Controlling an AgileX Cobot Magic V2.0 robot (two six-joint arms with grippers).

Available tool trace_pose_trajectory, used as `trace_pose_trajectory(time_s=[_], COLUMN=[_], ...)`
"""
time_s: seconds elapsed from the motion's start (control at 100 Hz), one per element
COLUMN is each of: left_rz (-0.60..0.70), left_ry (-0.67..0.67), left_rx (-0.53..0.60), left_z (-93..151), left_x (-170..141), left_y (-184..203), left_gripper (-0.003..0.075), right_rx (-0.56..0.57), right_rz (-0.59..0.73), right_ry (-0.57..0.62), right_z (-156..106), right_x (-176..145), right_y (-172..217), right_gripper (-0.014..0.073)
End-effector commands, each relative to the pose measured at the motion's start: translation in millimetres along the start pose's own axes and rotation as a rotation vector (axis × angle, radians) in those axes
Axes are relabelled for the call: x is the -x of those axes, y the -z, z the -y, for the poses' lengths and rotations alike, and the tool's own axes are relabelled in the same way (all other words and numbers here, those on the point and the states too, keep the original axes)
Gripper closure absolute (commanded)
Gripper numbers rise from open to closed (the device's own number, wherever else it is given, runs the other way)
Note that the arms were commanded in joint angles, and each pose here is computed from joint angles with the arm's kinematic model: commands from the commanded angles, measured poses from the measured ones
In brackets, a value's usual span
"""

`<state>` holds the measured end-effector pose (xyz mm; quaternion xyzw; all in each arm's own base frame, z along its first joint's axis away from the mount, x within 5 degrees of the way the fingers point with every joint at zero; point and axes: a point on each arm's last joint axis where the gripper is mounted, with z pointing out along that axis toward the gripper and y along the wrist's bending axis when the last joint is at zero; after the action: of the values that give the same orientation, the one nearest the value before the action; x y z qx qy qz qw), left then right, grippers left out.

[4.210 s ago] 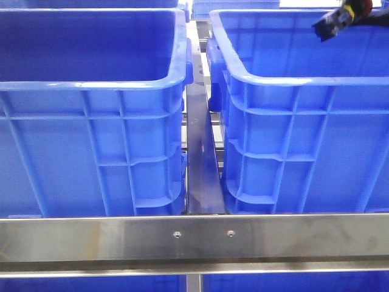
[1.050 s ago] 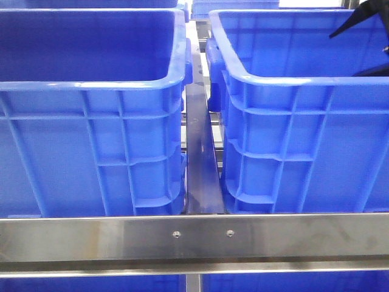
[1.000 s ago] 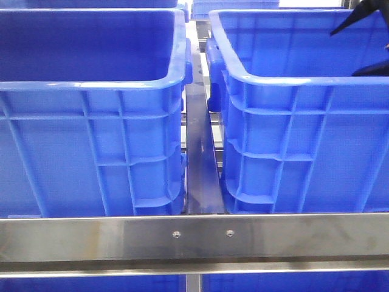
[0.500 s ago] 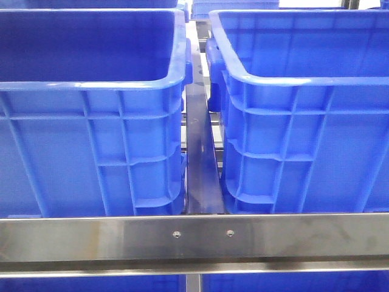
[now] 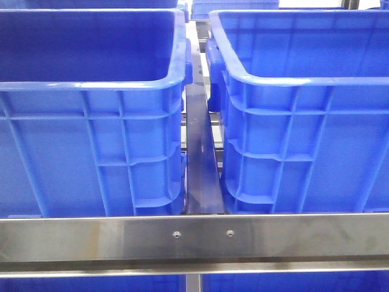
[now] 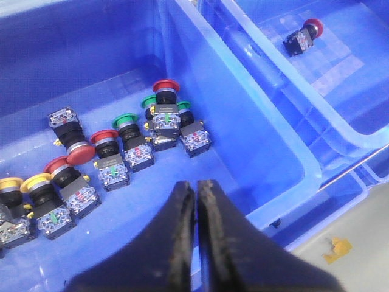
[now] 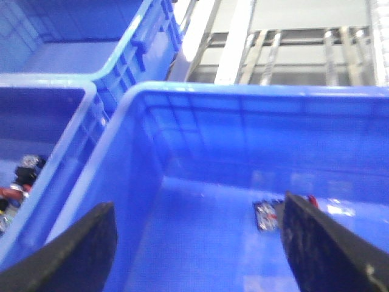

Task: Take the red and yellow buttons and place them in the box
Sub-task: 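Raise the open right gripper out of the bin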

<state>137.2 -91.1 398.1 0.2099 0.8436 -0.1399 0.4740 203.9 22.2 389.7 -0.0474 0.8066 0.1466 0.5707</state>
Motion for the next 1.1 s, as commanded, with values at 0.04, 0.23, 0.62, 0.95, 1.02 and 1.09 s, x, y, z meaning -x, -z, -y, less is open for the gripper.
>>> trace_pose_trajectory(time_s=[0.04,0.23,0.62,0.95,1.02,1.09], left_rz=[0.106,0.106,0.106,0.107,0.116,0.126], left_ry=[0.001,0.001,0.0,-0.006,0.002,0.005], left_rx=[-0.025,-0.025,-0.024,-0.019,-0.021,-0.023], left_z=[2.5,2.5,2.4,1.9,2.1,2.3], left_x=[13.1,13.1,13.1,13.2,14.0,14.9], left_y=[9.0,9.0,9.0,9.0,9.1,9.2], left_gripper=[0.0739,0.0739,0.0739,0.0739,0.0736,0.0697], right_rx=[-0.046,-0.058,-0.058,-0.057,-0.057,-0.057], right_rz=[0.122,0.144,0.188,0.188,0.188,0.188], right_ry=[0.042,0.073,0.095,0.094,0.094,0.094], right_z=[-5.1,-10.6,-16.2,-16.2,-16.2,-16.2], right_x=[-5.7,-38.1,-62.2,-62.2,-62.2,-62.2], right_y=[31.3,58.5,81.4,81.4,81.4,81.4], right_gripper=[0.0013,0.0015,0.0393,0.0664,0.0664,0.0664])
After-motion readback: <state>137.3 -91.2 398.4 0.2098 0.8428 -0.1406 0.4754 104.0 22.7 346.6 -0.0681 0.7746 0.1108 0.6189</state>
